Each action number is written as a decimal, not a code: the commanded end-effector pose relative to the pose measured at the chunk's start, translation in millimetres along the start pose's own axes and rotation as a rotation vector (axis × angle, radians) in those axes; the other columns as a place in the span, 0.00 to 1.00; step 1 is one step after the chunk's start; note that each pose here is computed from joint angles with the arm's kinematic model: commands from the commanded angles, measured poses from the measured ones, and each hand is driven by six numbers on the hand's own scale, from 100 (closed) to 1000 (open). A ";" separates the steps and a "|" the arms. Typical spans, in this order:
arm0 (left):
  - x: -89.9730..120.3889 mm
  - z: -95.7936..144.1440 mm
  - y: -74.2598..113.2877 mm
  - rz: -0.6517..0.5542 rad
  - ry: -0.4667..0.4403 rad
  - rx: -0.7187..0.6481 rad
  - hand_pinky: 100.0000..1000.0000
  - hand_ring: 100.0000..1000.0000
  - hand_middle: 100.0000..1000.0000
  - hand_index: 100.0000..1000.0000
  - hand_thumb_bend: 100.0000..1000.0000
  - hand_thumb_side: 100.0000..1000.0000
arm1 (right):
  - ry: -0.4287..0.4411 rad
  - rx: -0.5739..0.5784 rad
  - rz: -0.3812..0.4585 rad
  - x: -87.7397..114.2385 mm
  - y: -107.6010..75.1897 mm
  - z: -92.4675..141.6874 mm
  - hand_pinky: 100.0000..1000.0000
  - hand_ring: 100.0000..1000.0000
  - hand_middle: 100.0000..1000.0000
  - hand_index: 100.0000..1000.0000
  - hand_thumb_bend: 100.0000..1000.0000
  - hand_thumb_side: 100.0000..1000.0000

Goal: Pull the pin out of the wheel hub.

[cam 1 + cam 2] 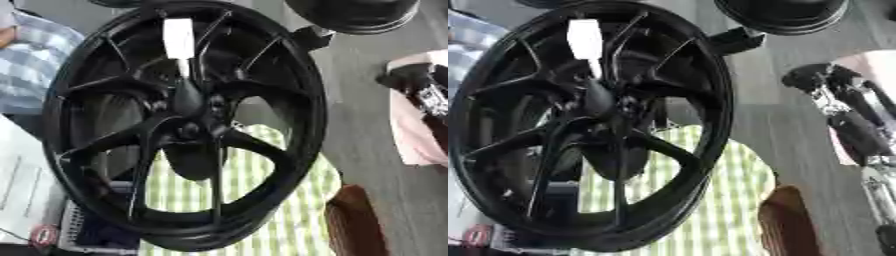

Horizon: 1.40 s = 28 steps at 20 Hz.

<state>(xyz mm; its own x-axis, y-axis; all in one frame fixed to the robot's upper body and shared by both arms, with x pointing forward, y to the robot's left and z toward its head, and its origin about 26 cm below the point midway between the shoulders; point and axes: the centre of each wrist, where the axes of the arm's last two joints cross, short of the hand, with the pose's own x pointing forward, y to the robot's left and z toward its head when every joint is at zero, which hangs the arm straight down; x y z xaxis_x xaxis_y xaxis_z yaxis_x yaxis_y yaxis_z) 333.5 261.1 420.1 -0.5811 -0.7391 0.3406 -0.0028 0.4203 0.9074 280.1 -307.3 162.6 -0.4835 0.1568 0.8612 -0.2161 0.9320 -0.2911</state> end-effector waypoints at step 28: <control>9.9 -92.4 -59.9 -0.370 -0.068 -0.491 0.87 0.78 0.75 0.87 0.17 0.43 | -0.019 0.058 0.032 11.1 1.5 -7.8 0.97 0.83 0.67 0.71 0.00 0.51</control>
<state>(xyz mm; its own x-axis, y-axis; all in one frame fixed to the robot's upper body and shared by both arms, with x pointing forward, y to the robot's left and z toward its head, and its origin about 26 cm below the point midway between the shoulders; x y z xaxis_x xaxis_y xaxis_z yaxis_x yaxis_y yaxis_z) 404.7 181.1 380.7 -0.6657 -0.7461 0.0116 0.1754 -0.1414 0.9743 282.8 -302.1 166.3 -0.4805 0.1643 0.8615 -0.2487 0.9165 -0.3135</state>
